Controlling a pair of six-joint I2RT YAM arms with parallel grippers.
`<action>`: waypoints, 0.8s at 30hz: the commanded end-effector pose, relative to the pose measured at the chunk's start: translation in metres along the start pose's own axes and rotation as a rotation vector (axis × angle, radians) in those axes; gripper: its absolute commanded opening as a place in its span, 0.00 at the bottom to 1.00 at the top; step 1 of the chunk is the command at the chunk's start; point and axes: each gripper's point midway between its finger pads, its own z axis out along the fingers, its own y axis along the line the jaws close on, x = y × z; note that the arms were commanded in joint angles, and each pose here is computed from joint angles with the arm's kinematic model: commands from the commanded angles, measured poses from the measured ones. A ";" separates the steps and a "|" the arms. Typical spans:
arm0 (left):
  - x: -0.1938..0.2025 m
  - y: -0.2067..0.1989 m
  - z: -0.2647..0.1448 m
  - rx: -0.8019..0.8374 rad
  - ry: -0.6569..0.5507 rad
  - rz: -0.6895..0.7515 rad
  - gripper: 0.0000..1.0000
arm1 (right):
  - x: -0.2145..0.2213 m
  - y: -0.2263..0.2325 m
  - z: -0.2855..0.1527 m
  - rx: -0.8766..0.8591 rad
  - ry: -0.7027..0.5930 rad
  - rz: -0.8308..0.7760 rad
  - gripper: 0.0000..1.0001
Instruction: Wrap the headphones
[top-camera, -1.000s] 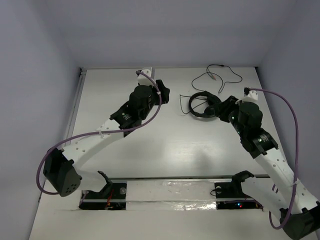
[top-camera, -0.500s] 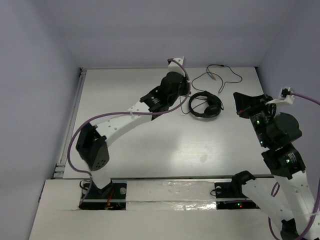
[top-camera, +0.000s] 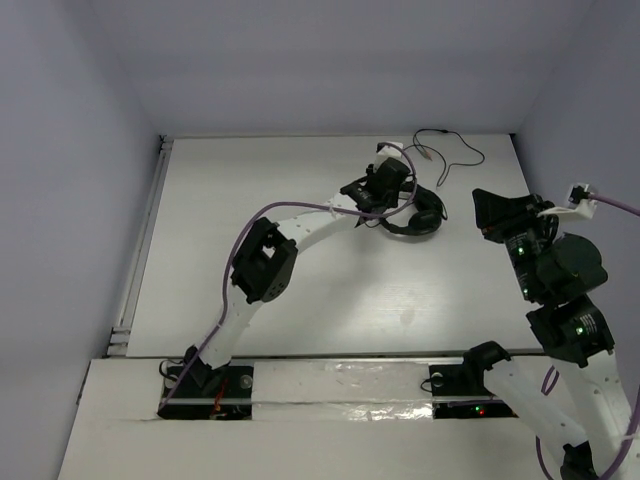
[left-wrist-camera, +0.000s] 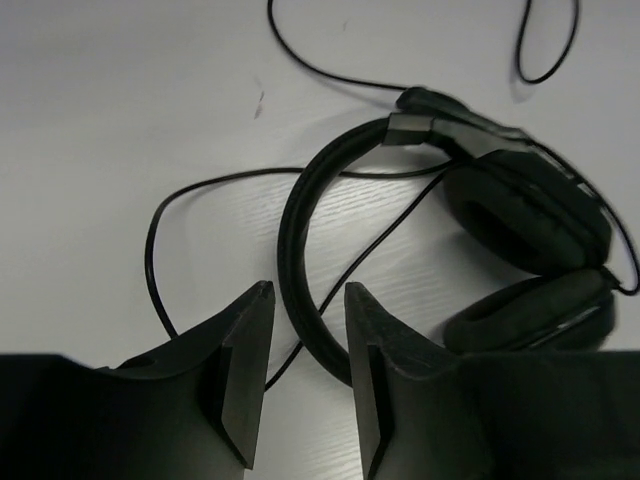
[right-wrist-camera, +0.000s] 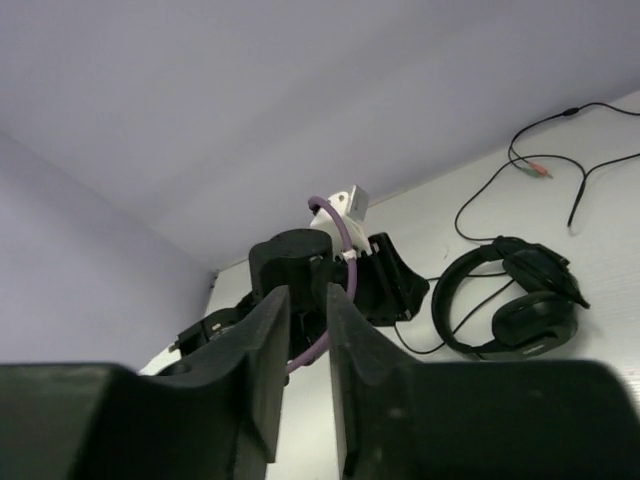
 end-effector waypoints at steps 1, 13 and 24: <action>-0.023 0.002 -0.007 -0.045 -0.050 0.003 0.32 | 0.003 -0.001 0.000 -0.003 0.002 -0.003 0.30; 0.020 0.017 0.033 -0.099 0.037 0.031 0.36 | 0.015 0.006 0.003 -0.053 0.039 -0.004 0.30; 0.049 0.029 0.065 -0.110 0.097 0.030 0.35 | 0.021 0.013 0.001 -0.106 0.066 -0.004 0.30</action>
